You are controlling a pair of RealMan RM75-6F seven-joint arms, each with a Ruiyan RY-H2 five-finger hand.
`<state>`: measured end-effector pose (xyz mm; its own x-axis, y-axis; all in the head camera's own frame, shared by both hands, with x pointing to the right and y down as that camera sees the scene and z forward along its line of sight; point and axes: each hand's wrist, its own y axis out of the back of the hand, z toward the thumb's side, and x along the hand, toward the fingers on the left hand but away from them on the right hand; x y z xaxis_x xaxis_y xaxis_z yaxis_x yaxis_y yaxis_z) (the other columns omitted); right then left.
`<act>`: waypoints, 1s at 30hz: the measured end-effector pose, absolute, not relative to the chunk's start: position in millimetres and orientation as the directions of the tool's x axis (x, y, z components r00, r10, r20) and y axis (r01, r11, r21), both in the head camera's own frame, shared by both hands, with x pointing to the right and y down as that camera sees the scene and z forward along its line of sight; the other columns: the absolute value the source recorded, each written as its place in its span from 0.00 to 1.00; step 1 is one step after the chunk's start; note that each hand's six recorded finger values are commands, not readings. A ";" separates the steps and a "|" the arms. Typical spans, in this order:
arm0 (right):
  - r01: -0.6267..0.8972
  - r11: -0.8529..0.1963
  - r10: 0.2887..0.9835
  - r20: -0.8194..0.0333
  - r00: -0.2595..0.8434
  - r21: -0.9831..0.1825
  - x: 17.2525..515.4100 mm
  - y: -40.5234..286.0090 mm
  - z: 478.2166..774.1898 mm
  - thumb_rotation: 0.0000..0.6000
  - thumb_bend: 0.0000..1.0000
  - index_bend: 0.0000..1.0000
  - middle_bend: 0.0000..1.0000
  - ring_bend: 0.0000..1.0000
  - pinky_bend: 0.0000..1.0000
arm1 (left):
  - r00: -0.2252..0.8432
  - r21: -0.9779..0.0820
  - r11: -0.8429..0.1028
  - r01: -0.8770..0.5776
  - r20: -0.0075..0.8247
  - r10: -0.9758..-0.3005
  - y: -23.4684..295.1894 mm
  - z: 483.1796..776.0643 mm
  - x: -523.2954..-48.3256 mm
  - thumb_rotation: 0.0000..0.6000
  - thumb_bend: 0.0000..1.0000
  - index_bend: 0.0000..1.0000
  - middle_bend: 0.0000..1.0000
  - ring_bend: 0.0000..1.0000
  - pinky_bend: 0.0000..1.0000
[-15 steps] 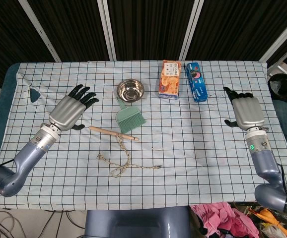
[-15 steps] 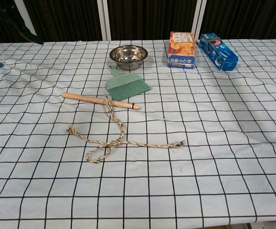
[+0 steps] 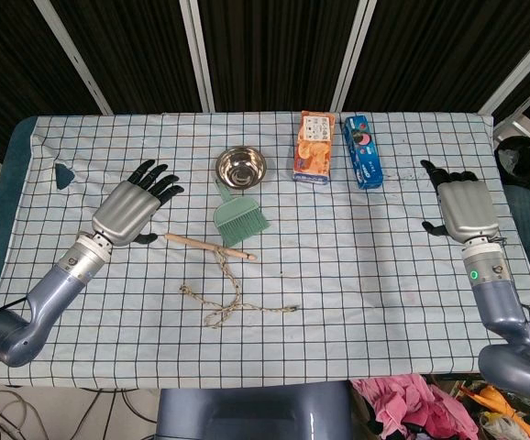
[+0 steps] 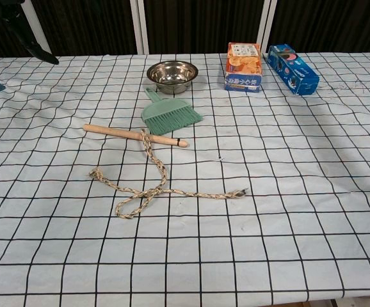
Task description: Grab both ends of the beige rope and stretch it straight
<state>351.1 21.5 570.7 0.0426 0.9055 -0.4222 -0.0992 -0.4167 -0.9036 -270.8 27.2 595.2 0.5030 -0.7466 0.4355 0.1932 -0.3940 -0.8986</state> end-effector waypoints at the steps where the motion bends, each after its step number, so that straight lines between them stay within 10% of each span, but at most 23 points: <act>1: -0.098 -0.418 0.905 -0.424 0.044 -0.903 350.9 22.8 570.7 1.00 0.11 0.08 0.23 0.28 0.23 | 0.502 -0.900 -0.393 0.189 0.433 -0.749 27.7 594.0 -271.7 1.00 0.08 0.19 0.15 0.02 0.03; 12: -0.069 -0.426 0.903 -0.429 0.035 -0.902 357.8 34.9 564.5 1.00 0.11 0.09 0.27 0.31 0.29 | 0.506 -0.921 -0.358 0.152 0.384 -0.772 47.2 578.5 -298.7 1.00 0.08 0.19 0.15 0.03 0.03; 24: -0.087 -0.476 0.871 -0.483 0.096 -0.875 336.2 60.4 559.7 1.00 0.13 0.26 0.84 0.92 0.96 | 0.493 -0.926 -0.346 0.153 0.375 -0.785 64.4 563.8 -324.4 1.00 0.09 0.16 0.14 0.03 0.03; 30: -0.056 -0.549 0.823 -0.552 0.136 -0.834 318.2 96.5 565.1 1.00 0.13 0.29 0.97 1.00 1.00 | 0.458 -0.907 -0.384 0.170 0.418 -0.785 77.2 566.5 -344.5 1.00 0.09 0.16 0.13 0.03 0.03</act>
